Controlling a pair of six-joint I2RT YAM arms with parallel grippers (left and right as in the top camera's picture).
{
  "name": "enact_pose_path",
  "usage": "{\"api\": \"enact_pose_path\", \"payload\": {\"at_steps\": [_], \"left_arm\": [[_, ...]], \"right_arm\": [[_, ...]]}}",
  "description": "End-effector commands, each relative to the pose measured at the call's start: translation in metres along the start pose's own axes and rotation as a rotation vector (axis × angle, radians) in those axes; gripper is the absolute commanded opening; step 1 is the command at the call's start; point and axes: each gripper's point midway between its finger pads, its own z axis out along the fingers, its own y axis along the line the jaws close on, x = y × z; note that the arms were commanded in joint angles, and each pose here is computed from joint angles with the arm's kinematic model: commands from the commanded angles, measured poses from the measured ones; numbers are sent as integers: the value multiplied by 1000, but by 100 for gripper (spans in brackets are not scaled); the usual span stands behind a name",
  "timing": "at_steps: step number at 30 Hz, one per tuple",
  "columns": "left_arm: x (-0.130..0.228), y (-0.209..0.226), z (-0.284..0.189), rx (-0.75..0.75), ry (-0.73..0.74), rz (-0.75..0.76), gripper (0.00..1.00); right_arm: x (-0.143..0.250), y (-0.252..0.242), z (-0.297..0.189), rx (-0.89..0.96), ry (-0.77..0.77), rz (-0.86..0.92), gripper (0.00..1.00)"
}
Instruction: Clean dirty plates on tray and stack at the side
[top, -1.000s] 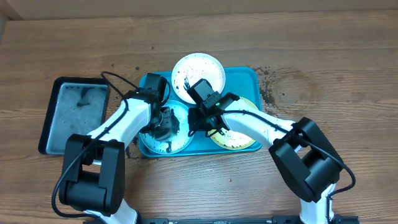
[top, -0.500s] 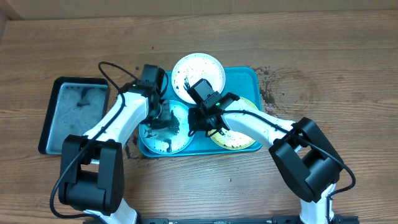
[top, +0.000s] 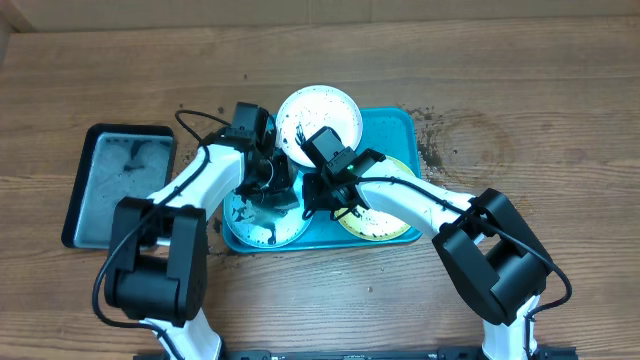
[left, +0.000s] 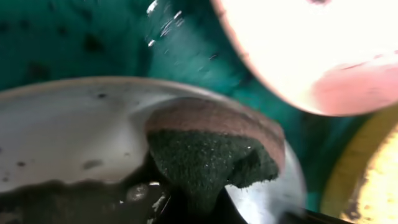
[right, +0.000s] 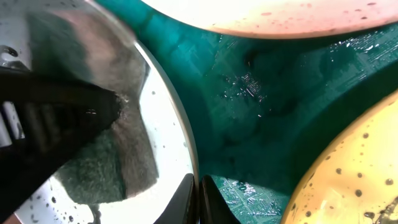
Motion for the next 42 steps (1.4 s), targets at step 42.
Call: {"api": "enact_pose_path", "payload": {"at_steps": [42], "left_arm": [[-34, 183, -265, -442, -423, -711, 4]], "right_arm": [[-69, 15, -163, 266, -309, -178, 4]]}}
